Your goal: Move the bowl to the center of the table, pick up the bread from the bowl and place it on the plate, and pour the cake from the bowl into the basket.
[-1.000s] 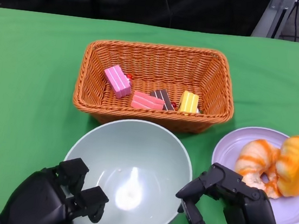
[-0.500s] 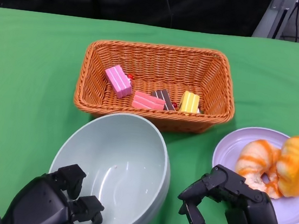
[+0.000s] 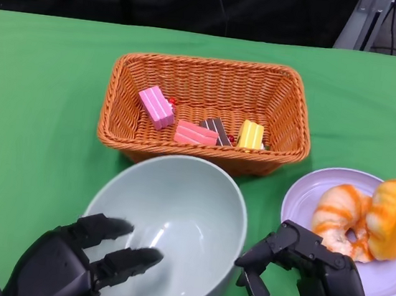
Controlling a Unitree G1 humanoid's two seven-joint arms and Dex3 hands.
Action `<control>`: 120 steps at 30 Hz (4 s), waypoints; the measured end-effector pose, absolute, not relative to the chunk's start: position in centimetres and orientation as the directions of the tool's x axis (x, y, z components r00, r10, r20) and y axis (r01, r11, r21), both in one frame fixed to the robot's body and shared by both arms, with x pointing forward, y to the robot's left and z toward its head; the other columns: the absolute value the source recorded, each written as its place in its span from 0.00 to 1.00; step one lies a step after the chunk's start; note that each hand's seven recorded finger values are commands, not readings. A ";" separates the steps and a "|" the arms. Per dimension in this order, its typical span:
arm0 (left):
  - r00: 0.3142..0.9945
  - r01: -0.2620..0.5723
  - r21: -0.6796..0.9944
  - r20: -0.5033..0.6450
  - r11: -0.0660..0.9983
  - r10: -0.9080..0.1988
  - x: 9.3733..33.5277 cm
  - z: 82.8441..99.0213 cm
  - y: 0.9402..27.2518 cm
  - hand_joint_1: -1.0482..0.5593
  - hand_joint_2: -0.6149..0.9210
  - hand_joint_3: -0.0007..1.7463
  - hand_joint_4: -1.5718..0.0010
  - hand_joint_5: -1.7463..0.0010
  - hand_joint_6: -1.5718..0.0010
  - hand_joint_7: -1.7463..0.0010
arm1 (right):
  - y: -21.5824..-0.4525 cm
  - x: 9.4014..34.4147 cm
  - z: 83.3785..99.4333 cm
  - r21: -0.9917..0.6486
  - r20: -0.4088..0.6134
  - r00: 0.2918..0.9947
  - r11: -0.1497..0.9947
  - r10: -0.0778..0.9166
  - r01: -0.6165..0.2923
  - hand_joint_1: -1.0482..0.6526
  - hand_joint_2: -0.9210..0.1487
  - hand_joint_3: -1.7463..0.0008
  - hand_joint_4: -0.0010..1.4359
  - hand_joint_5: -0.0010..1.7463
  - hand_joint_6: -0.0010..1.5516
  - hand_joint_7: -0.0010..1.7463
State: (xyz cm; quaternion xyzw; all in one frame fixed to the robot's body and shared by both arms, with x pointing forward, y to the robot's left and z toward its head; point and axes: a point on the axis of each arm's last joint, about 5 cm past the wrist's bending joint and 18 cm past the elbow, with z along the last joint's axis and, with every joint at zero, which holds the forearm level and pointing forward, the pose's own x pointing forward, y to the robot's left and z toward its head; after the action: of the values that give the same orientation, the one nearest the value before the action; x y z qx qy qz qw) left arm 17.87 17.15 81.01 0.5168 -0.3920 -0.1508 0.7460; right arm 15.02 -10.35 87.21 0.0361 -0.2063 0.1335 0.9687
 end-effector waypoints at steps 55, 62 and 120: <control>0.794 -0.394 0.897 0.442 0.201 -0.417 18.0 83.5 16.8 0.16 0.91 0.00 1.00 1.00 0.94 1.00 | -10.0 15.0 87.0 0.006 0.418 0.878 0.966 0.232 -0.258 0.52 0.42 0.42 0.58 0.82 0.51 0.69; 0.814 -0.348 0.921 0.389 0.173 -0.431 18.0 84.1 17.1 0.19 0.93 0.00 1.00 1.00 0.93 0.99 | -10.1 15.0 87.0 0.006 0.420 0.877 0.966 0.233 -0.260 0.52 0.42 0.42 0.58 0.82 0.51 0.69; 0.752 -0.425 0.478 0.659 0.769 0.006 18.7 88.4 21.2 0.62 0.97 0.23 0.40 0.70 0.33 0.74 | -9.9 15.3 85.8 -0.003 0.374 0.892 0.961 0.256 -0.275 0.52 0.29 0.55 0.55 0.84 0.51 0.64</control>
State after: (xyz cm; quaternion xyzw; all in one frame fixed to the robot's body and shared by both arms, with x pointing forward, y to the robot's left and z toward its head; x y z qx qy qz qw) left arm 18.71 21.15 88.39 0.3171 -0.3301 0.1225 0.8806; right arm 15.34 -9.92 85.83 0.0250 -0.1887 0.1365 0.9722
